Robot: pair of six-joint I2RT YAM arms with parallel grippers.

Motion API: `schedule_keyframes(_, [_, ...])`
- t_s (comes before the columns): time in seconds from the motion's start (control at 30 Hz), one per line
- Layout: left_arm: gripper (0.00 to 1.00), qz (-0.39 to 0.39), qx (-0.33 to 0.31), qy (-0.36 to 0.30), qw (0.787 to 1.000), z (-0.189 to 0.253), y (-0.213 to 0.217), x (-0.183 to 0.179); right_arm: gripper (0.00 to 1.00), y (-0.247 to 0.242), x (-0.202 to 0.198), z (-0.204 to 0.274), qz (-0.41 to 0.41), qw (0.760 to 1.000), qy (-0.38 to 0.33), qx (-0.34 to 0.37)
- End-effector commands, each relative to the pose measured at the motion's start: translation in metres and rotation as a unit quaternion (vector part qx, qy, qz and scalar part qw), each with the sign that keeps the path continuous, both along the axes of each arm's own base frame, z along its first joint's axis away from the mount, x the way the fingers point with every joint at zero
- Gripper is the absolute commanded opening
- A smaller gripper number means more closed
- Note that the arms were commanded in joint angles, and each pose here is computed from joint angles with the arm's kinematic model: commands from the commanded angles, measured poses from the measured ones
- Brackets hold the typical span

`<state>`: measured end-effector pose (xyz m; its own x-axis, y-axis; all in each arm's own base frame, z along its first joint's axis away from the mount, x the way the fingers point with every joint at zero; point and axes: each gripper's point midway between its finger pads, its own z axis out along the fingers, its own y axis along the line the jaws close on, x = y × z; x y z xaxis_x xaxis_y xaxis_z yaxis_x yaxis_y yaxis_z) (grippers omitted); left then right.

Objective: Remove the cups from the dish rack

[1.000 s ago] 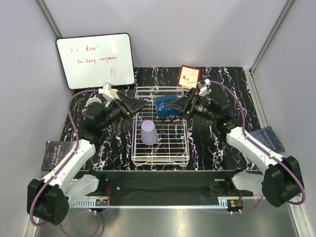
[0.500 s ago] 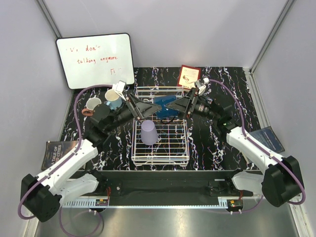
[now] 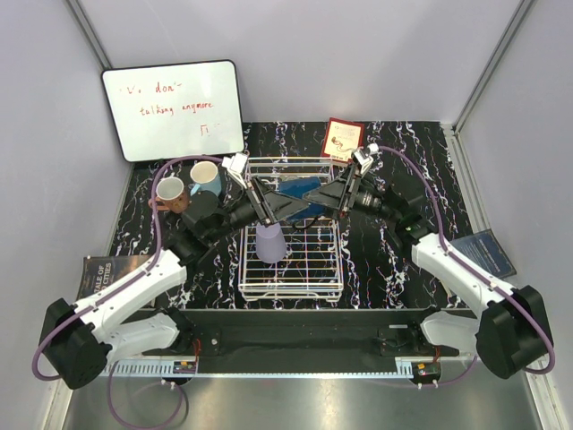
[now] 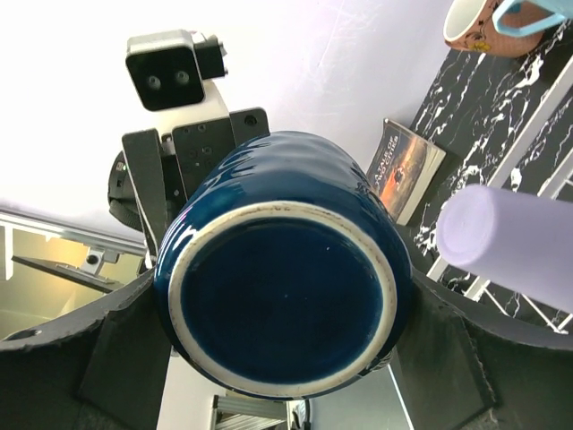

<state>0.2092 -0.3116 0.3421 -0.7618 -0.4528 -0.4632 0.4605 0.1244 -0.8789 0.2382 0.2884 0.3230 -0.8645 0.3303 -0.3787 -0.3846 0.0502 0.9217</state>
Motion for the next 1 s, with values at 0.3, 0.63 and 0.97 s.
schedule_keyframes(0.3, [0.00,-0.017,-0.005,-0.040,0.999,0.015,-0.024,-0.003,0.00,-0.013,-0.029,0.041,0.010,0.997,-0.065,0.030])
schedule_keyframes(0.63, [0.00,0.044,0.036,-0.047,0.997,0.009,-0.008,0.002,0.92,-0.015,-0.025,0.031,-0.009,0.998,-0.056,-0.032])
schedule_keyframes(0.97, [0.00,0.020,-0.023,-0.088,0.996,0.044,-0.007,-0.012,1.00,-0.027,-0.007,0.024,-0.082,0.991,-0.050,-0.088])
